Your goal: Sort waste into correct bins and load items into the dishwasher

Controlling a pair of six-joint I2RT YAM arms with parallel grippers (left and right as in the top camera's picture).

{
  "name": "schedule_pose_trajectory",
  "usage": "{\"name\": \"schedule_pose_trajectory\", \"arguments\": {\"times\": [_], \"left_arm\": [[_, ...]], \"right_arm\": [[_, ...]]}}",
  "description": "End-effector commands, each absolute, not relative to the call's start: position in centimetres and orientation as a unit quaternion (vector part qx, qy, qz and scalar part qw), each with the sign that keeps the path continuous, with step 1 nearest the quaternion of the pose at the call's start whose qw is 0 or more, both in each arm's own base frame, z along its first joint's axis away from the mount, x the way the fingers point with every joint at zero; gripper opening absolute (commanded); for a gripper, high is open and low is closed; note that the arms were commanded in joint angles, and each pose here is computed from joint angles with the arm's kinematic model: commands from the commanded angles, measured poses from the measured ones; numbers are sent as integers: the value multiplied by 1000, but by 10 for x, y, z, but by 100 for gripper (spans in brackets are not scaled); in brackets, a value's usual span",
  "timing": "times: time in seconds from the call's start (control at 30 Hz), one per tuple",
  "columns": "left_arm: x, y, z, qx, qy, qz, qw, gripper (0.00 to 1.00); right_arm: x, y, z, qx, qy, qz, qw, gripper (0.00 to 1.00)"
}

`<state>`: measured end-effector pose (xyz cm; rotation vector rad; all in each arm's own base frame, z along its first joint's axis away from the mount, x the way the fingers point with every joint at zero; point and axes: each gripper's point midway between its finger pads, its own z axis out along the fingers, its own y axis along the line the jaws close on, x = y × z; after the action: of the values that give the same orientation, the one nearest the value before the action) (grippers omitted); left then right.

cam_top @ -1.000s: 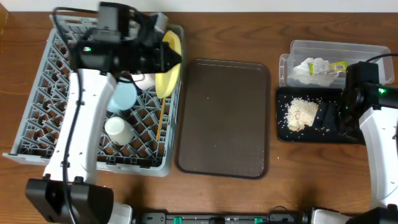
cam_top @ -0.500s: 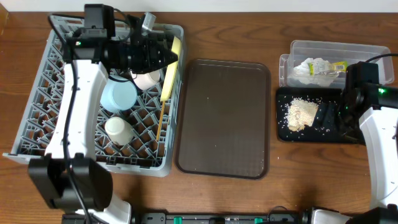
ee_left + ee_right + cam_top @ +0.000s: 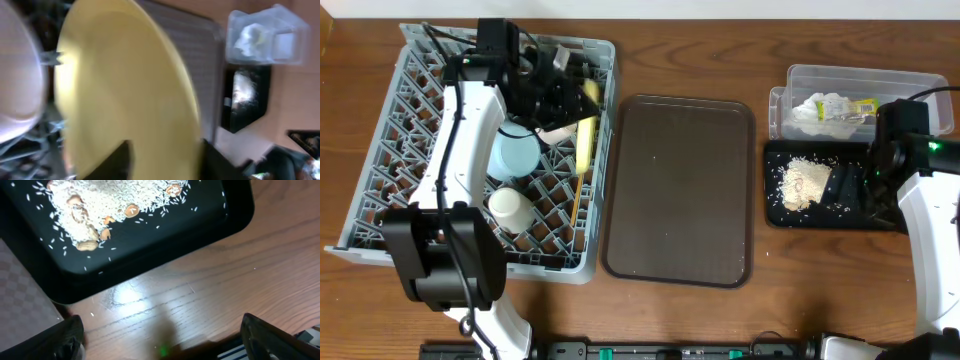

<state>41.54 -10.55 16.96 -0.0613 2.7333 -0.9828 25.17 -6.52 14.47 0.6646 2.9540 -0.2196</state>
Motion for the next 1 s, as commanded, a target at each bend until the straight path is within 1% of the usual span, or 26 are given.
{"name": "schedule_pose_trajectory", "arguments": {"times": [0.0, 0.03, 0.1, 0.13, 0.2, 0.27, 0.37, 0.4, 0.47, 0.57, 0.6, 0.7, 0.83, 0.9, 0.93, 0.97], "left_arm": [[416, -80, 168, -28, 952, -269, 142, 61], [415, -78, 183, -17, 951, -261, 166, 66], [412, -71, 201, -15, 951, -239, 194, 70], [408, -67, 215, -14, 950, -227, 213, 73], [399, -66, 240, -4, 944, -222, 242, 80], [387, -63, 257, -4, 943, -211, 259, 83], [369, -39, 256, -27, 958, -139, 250, 87], [364, -27, 249, -47, 965, -105, 237, 88], [348, 5, 235, -119, 972, -22, 200, 88], [324, 11, 225, -145, 978, 0, 149, 88], [313, 11, 223, -144, 981, 2, 128, 88], [295, 7, 221, -124, 987, 6, 102, 88], [285, -2, 227, -104, 985, 0, 141, 88], [276, -10, 230, -89, 978, -9, 186, 88], [266, -16, 231, -67, 971, -16, 228, 88], [261, -19, 231, -55, 968, -18, 246, 89]], "right_arm": [[266, -59, 152, 227, 969, -40, 86, 99], [278, -48, 153, 208, 973, -5, 104, 99], [294, -31, 157, 169, 976, 43, 130, 99], [309, -18, 162, 140, 975, 76, 158, 99], [328, -5, 171, 110, 969, 104, 197, 99], [348, 12, 183, 62, 960, 126, 243, 99], [378, 39, 203, -22, 939, 129, 318, 99], [383, 45, 207, -36, 934, 129, 331, 99], [395, 55, 213, -56, 925, 118, 357, 99], [388, 52, 203, -31, 937, 103, 331, 99], [378, 49, 195, -16, 946, 104, 307, 99], [361, 42, 184, 9, 958, 104, 265, 99], [340, 35, 179, 22, 967, 100, 233, 99], [332, 33, 178, 23, 967, 100, 234, 99], [324, 31, 179, 23, 963, 95, 252, 99], [320, 31, 181, 22, 960, 93, 264, 99]]}}
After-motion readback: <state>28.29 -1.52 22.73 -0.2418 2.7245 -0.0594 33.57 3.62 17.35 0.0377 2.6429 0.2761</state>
